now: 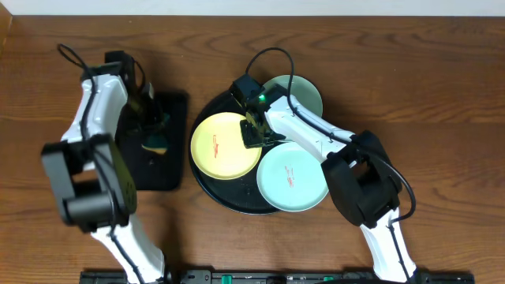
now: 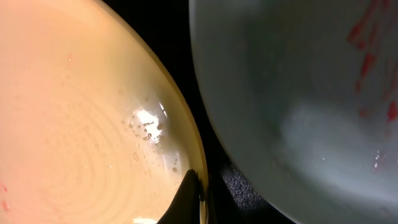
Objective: Clean dirty plates on tray and stack at the side
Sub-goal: 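Lift the sponge with the left gripper toward the yellow plate, then scrub the yellow plate surface with the sponge in the left gripper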
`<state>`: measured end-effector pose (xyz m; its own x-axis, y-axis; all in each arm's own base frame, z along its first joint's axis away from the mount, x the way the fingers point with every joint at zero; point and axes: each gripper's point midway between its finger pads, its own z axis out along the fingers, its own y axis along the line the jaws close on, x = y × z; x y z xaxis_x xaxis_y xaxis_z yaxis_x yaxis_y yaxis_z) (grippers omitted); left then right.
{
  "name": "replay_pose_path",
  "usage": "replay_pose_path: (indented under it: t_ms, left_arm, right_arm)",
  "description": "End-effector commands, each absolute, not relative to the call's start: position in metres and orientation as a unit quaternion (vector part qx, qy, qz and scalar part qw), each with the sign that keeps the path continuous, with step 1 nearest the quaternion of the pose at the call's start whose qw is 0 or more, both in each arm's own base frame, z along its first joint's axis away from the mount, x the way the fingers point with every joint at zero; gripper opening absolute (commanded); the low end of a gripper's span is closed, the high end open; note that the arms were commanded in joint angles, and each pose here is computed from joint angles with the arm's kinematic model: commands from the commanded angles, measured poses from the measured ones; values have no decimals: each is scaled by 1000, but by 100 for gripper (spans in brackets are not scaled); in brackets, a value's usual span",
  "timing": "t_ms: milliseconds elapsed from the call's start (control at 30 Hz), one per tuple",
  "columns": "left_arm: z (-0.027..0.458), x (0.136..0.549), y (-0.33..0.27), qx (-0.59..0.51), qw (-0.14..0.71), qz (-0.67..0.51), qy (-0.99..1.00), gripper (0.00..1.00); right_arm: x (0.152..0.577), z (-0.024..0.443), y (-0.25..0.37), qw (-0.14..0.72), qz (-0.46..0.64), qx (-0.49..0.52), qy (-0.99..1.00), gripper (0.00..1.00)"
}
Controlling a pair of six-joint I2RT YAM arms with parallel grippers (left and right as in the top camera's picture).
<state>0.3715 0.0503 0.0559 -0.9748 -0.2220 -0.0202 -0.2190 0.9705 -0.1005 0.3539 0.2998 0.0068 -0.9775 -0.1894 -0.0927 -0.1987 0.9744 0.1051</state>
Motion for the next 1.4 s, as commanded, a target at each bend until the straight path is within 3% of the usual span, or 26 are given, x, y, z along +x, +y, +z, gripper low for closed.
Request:
replay_pose_path:
  t_ms: [0, 233, 500, 1033, 1367]
  left_arm:
    - [107, 382, 56, -143, 81, -39, 986, 7]
    - [121, 373, 22, -153, 75, -51, 984, 7]
    - [85, 362, -40, -150, 55, -55, 986, 8]
    - [12, 353, -78, -135, 42, -35, 989, 7]
    - [9, 339, -139, -46, -4, -164, 985, 7]
  right_arm:
    - [347, -14, 301, 9, 68, -116, 991, 1]
    - [350, -14, 296, 4, 75, -110, 991, 1]
    - [351, -14, 296, 5, 75, -110, 991, 1]
    - [352, -14, 296, 7, 72, -110, 991, 1]
    - [352, -14, 295, 8, 69, -110, 991, 1]
